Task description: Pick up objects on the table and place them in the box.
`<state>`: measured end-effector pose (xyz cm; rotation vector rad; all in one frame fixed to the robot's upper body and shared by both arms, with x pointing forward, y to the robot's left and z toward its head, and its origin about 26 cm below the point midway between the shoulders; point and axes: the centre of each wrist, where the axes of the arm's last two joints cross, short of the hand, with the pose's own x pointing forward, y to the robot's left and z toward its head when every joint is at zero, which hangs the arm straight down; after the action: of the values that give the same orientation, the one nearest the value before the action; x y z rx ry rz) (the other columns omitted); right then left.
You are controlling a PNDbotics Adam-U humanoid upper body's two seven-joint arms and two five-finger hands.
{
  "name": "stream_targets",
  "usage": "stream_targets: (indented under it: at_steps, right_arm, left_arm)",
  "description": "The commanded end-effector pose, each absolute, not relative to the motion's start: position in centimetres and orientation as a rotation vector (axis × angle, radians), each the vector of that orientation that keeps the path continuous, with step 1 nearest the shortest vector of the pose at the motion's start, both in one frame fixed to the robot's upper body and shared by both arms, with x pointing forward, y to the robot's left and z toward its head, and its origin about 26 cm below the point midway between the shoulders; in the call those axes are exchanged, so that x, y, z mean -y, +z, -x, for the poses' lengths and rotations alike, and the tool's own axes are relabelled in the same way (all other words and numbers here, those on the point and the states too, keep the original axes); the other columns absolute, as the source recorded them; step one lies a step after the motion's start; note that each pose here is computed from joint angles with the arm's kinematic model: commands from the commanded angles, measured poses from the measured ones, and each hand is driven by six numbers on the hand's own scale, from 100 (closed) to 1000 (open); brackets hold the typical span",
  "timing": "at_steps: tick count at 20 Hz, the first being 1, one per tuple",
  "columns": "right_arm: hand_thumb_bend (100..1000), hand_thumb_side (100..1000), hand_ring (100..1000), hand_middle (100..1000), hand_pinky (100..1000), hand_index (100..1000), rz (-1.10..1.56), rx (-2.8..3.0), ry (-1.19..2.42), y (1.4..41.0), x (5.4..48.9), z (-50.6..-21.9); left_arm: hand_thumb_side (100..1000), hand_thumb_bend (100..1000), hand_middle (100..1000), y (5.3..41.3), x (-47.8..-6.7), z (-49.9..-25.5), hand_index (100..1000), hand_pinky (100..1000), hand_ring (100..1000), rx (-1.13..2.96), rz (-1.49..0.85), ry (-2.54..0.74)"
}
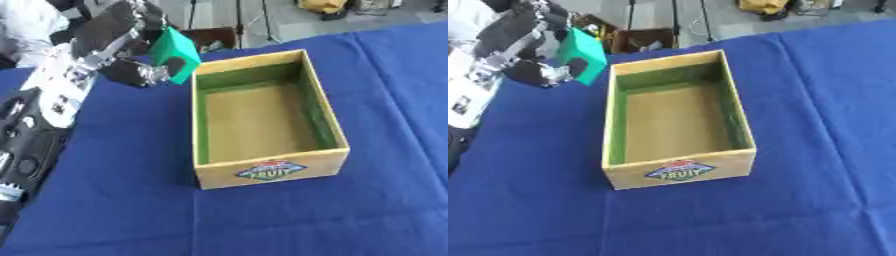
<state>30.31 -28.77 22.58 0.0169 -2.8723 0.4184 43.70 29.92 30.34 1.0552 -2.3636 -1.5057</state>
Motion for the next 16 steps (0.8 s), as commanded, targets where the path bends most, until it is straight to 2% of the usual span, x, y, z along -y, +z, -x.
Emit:
stream_targets:
  at_steps: [1, 7, 16]
  right_arm:
    - [100, 770, 890, 699, 945, 854, -0.041, 2.907, 0.464, 23.6, 28.8, -30.1]
    - [100, 766, 889, 701, 941, 853, -0.087, 2.925, 0.488, 24.1, 28.5, -30.2]
    - [100, 764, 887, 702, 938, 853, -0.158, 2.946, 0.493, 24.9, 28.1, -30.4]
  left_arm:
    - [879, 100, 319, 31.2, -30.2, -43.6, 512, 346, 346, 2.419, -1.045, -1.491]
    - [879, 100, 317, 30.2, -29.5, -44.2, 511, 346, 345, 2.443, -0.996, -1.508]
    - [890, 100, 315, 31.2, -27.8, -44.1, 512, 352, 349, 2.579, -1.002, -1.489]
